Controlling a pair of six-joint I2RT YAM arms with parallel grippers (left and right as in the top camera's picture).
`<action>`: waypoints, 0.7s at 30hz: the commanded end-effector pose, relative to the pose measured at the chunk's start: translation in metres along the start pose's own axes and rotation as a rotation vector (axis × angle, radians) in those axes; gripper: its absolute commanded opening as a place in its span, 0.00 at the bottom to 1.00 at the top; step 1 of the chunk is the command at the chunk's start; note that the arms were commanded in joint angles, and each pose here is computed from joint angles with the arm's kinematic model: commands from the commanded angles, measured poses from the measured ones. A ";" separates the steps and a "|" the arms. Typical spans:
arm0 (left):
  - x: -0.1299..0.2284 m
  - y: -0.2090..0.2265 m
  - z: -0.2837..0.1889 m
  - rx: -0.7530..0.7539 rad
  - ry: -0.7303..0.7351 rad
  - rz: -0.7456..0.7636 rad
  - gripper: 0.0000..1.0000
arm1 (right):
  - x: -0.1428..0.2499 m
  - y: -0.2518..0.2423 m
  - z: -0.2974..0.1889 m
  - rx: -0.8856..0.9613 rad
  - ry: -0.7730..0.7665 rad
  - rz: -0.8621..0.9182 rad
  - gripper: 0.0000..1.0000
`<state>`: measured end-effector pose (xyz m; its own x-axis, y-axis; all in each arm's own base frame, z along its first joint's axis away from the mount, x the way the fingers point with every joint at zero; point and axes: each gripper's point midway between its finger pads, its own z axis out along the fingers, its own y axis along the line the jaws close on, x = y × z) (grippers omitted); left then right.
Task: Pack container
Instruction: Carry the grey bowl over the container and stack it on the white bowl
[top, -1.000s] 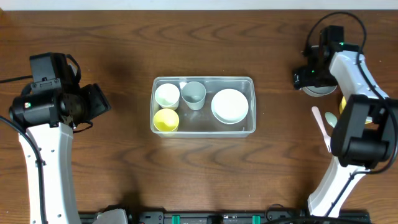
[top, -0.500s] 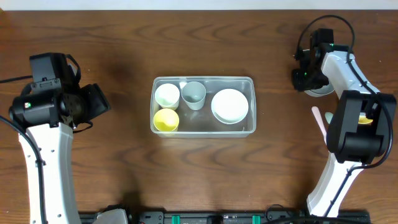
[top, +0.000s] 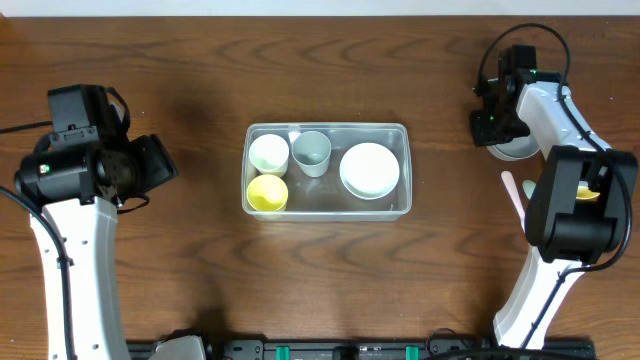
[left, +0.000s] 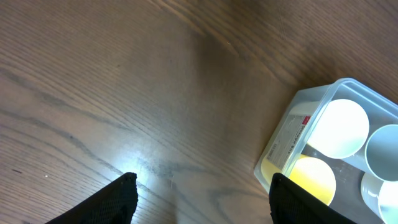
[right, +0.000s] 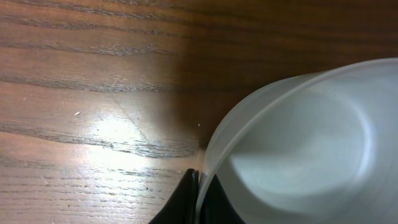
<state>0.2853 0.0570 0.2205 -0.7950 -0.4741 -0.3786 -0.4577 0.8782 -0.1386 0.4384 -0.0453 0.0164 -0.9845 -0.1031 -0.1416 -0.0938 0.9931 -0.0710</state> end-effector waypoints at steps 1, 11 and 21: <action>0.000 0.002 -0.001 0.000 -0.001 -0.009 0.68 | -0.008 0.005 -0.012 -0.010 -0.031 0.001 0.01; 0.000 0.002 -0.001 0.000 0.000 -0.009 0.68 | -0.023 0.045 -0.113 -0.020 -0.179 -0.118 0.01; 0.001 0.002 -0.001 -0.001 0.004 -0.009 0.68 | 0.018 0.186 -0.254 -0.151 -0.436 -0.508 0.01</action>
<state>0.2847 0.0569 0.2202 -0.7959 -0.4743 -0.3762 -0.4581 0.8781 -0.1379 0.3851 0.1212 0.2395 -0.7375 -0.4577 -0.4966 -0.4776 0.8734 -0.0958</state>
